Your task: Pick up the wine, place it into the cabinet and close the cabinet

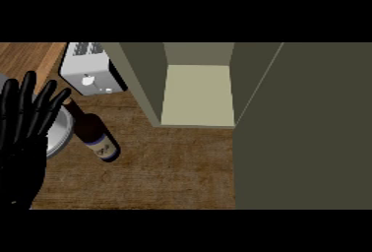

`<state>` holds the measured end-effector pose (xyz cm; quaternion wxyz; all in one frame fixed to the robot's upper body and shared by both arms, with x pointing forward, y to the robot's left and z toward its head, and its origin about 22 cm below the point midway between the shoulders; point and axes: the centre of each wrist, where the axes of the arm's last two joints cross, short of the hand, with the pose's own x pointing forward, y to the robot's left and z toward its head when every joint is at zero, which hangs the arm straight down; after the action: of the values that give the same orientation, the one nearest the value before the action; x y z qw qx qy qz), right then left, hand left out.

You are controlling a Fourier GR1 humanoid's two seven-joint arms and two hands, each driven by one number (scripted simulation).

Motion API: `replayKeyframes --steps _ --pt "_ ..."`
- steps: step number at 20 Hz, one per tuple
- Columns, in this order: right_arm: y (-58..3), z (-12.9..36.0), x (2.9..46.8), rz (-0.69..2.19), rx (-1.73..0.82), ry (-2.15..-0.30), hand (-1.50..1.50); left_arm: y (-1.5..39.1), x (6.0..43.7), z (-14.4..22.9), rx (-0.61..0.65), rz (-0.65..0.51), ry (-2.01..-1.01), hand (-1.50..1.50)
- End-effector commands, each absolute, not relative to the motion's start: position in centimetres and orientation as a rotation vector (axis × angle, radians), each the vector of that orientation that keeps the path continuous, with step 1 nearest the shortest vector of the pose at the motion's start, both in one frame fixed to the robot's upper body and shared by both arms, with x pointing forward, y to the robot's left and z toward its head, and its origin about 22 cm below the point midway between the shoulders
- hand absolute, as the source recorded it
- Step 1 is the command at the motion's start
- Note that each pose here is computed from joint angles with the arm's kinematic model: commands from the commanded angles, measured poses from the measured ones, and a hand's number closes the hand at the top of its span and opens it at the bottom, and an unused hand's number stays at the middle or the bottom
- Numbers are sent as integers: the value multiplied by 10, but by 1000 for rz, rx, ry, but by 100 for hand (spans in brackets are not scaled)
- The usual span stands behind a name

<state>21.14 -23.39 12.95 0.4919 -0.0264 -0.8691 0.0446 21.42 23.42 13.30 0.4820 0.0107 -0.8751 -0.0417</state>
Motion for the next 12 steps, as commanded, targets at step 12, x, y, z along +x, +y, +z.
replayKeyframes --steps 12 --pt "-239 133 168 275 253 -1935 -150 241 212 131 -681 -249 -1654 -150"
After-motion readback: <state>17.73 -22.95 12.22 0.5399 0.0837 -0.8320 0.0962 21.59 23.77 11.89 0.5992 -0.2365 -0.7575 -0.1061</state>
